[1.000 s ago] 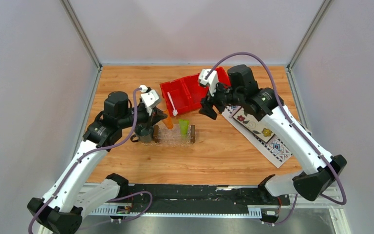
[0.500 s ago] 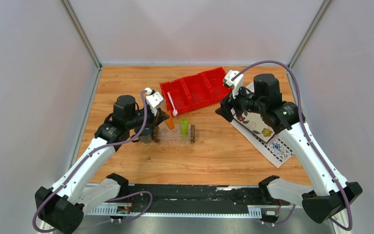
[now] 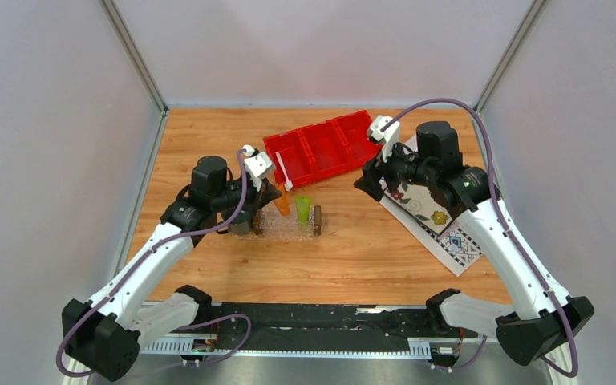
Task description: Prepare toiletry sets of a toothbrush and toothpaste on the tray
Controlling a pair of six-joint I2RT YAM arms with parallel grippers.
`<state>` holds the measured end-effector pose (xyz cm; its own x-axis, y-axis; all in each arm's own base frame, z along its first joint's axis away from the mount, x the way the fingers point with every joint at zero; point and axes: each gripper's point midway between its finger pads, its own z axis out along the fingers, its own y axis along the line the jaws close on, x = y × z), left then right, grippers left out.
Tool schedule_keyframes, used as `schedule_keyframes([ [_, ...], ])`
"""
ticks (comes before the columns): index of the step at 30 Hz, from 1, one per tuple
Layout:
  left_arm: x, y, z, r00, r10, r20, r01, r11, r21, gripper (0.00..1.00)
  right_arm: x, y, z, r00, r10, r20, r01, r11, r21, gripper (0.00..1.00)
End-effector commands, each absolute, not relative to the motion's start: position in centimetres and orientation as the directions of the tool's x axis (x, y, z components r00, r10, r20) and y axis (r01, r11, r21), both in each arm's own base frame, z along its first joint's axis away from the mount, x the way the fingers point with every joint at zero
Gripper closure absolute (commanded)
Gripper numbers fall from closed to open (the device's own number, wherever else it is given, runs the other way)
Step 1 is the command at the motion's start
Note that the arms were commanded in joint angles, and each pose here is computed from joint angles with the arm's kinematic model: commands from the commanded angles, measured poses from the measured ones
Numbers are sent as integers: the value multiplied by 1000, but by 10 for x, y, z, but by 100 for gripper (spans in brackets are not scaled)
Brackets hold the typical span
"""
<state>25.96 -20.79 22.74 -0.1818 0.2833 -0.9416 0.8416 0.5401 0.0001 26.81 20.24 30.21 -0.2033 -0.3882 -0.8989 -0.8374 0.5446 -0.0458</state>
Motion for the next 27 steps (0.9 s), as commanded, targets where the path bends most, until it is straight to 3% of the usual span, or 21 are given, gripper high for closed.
schedule_keyframes([
  [1,262,-214,237,-134,261,-956,860,510,19,100,275,208,317,-171,-349,-922,-837,545,-51,28],
  [27,267,-220,217,-174,286,-942,871,491,-12,100,277,210,312,-181,-349,-920,-840,542,-40,28],
])
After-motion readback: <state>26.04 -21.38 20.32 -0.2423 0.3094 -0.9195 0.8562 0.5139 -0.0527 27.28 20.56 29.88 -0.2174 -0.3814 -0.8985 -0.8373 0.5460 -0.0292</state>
